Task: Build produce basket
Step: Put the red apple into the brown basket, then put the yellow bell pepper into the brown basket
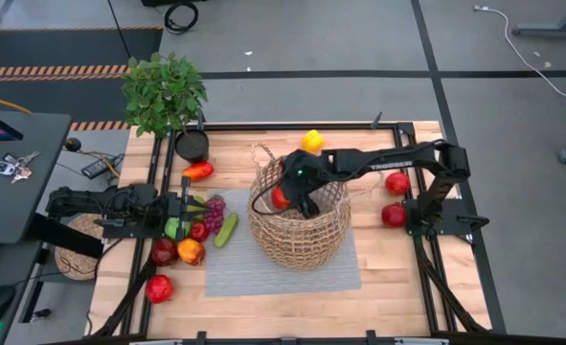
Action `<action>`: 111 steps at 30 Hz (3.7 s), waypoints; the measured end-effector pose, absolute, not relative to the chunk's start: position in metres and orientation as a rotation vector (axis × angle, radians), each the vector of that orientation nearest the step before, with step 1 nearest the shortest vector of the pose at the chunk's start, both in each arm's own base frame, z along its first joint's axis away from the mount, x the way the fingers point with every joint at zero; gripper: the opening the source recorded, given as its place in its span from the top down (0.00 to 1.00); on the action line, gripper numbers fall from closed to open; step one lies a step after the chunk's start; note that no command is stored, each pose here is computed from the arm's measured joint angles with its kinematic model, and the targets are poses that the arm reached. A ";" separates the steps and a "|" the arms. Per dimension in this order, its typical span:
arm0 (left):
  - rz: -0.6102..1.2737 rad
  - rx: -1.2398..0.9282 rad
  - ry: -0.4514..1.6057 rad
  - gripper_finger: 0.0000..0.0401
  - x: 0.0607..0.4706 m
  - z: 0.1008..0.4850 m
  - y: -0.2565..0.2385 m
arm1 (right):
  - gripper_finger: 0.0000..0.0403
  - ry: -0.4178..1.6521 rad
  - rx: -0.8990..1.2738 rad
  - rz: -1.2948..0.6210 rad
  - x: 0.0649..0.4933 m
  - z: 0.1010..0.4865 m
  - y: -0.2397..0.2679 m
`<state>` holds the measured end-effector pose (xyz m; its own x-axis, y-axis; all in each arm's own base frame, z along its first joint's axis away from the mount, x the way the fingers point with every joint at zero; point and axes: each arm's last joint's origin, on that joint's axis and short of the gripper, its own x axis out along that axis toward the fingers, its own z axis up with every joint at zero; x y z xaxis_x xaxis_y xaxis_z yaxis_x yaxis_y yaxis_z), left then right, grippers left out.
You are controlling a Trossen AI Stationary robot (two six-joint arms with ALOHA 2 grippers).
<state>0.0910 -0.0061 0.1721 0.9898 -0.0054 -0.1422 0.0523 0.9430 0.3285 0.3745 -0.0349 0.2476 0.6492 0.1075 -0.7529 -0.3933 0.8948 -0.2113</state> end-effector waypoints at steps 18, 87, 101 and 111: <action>-0.030 0.338 0.141 0.93 0.091 0.172 -0.006 | 0.16 1.061 -0.245 0.388 0.369 0.212 -0.025; -0.025 0.336 0.117 0.92 0.091 0.174 -0.006 | 0.14 0.862 0.050 -0.191 0.291 0.267 -0.220; -0.026 0.336 0.118 0.92 0.091 0.174 -0.006 | 0.05 0.956 -0.007 -0.109 0.294 0.232 -0.238; -0.026 0.336 0.118 0.92 0.091 0.174 -0.006 | 0.01 0.946 -0.085 -0.050 0.299 0.219 -0.246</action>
<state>0.0913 -0.0061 0.1742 0.9928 -0.0056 -0.1194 0.0447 0.9438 0.3276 0.2992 -0.2459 0.2190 0.5843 -0.0799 -0.8076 0.0053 0.9955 -0.0947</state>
